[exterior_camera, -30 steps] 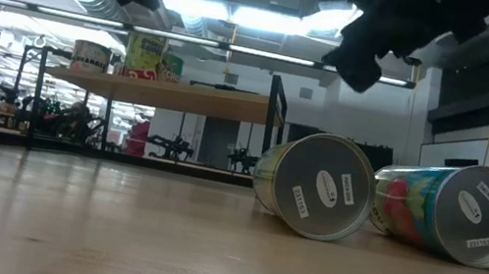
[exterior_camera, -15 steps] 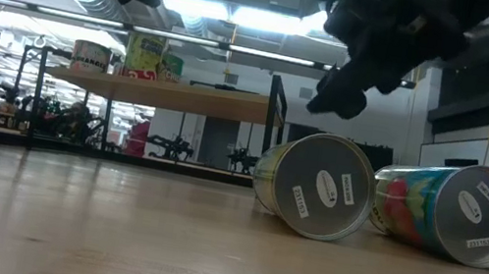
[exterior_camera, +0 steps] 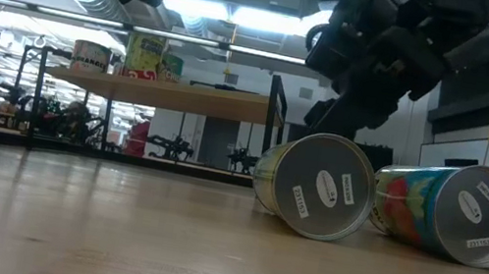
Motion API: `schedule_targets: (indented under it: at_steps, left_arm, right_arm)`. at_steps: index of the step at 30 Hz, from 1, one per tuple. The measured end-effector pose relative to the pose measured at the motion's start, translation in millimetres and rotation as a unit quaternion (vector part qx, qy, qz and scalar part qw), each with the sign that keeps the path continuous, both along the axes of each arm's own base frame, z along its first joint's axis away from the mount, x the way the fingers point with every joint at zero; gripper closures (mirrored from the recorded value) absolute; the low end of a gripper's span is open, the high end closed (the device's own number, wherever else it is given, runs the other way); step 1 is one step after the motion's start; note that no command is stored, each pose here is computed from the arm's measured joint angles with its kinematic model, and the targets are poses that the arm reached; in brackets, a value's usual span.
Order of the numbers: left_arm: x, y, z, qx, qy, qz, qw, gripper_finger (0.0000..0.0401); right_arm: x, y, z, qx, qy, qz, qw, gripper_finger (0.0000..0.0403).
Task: Pick and place cans onto a shelf
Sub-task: Put the yellow canned carrot on the shelf
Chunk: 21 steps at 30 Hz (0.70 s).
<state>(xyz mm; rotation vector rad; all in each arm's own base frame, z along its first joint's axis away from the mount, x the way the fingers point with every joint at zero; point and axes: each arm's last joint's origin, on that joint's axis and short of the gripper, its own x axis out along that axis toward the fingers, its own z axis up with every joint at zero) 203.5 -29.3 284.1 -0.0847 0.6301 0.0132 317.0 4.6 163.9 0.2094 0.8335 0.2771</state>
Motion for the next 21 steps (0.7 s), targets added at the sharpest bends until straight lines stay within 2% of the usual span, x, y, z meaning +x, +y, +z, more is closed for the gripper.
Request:
schedule_targets:
  at_steps: [6,12,21]
  left_arm:
    - [0,0,0,0.0,0.0,0.0,1.0,0.0309]
    - [0,0,0,0.0,0.0,0.0,1.0,0.0309]
    - [0,0,0,0.0,0.0,0.0,1.0,0.0309]
  right_arm:
    - [4,0,-9,0.002,0.004,0.001,1.0,0.0196]
    - [6,2,-18,0.029,0.013,0.025,0.999,0.0196]
    - [7,2,-23,0.031,0.021,0.027,0.999,0.0196]
